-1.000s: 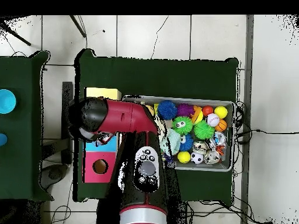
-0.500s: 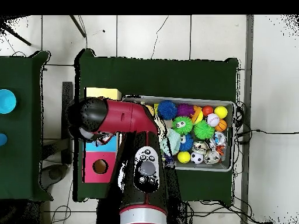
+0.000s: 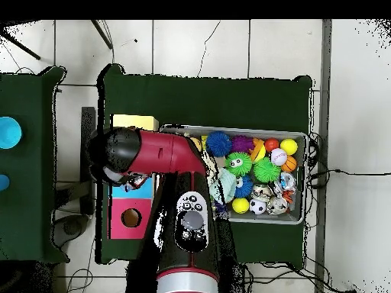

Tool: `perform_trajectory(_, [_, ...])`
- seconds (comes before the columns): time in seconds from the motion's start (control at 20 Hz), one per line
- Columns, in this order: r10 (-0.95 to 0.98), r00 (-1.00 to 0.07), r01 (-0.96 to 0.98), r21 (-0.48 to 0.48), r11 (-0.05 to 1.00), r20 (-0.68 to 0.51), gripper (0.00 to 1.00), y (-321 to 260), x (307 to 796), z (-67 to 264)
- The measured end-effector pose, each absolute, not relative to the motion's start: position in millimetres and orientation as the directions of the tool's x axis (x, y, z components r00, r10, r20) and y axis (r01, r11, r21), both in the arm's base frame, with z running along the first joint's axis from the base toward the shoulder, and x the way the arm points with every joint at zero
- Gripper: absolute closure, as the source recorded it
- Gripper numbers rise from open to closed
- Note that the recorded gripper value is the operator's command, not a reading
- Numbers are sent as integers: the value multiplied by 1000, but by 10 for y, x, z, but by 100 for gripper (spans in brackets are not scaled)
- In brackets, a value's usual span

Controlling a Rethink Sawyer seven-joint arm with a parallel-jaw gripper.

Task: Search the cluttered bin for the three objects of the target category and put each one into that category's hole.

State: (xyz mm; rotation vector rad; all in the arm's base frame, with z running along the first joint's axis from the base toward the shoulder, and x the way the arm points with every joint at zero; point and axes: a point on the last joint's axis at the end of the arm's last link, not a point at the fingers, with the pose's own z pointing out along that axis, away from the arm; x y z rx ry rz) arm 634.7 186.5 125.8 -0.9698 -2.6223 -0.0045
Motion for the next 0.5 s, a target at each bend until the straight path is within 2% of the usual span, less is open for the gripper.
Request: perform_trajectory(0.5, [632, -706, 633, -116, 766, 321, 100, 1865, 6324, 1274])
